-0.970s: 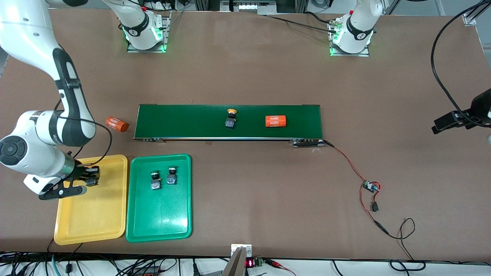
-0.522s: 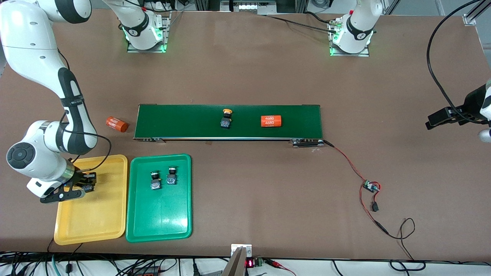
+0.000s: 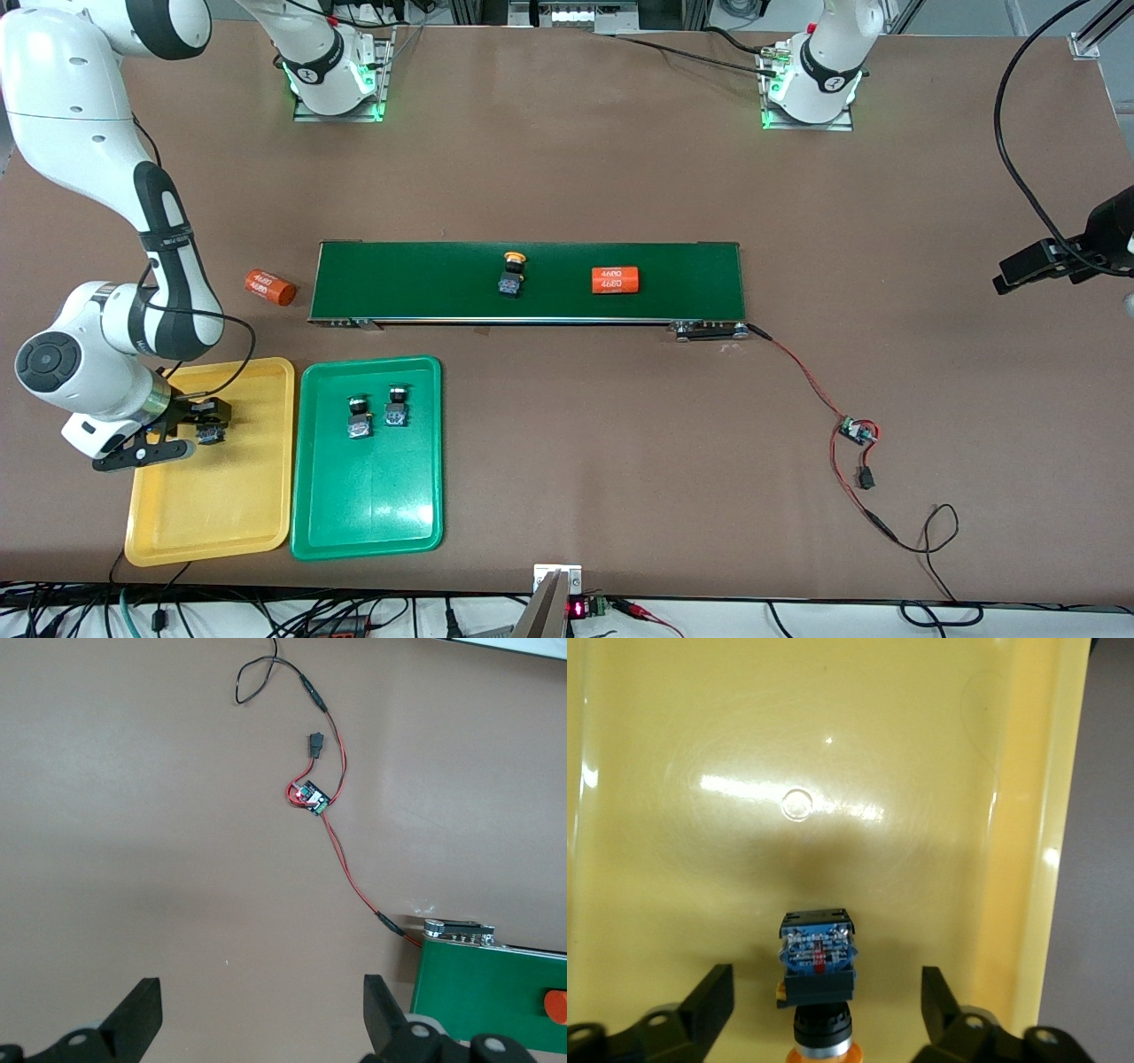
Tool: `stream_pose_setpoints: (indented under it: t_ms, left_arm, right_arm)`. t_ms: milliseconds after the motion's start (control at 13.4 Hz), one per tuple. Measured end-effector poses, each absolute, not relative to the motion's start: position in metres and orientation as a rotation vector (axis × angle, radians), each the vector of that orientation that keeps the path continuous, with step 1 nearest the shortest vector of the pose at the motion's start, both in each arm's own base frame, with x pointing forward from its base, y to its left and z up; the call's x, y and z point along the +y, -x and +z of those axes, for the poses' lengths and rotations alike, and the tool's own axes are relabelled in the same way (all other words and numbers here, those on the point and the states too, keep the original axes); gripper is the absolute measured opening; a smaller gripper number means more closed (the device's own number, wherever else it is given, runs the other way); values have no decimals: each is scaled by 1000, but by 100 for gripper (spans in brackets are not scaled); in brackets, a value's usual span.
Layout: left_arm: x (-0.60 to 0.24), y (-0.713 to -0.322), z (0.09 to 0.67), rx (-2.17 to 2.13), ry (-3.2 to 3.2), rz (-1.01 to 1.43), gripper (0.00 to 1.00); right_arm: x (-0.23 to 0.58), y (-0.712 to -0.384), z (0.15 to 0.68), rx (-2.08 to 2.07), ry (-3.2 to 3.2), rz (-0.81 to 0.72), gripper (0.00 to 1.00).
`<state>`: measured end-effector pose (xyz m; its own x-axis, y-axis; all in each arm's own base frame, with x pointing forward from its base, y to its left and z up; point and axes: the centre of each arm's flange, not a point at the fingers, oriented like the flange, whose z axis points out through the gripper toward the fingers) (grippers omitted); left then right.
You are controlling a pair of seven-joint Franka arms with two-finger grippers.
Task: Sort buttons by color to trays
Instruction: 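Lower the button into the yellow tray and open the right gripper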
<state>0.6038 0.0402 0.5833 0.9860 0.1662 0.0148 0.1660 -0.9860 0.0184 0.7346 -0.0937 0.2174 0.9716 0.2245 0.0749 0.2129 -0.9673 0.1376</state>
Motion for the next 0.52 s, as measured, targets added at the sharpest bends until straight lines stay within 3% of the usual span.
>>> stream_pose_setpoints:
  t_ms: [522]
  left_arm:
    - [35, -588, 596, 250, -3116, -42, 100]
  right_arm:
    - [-32, -697, 318, 229, -3095, -254, 100]
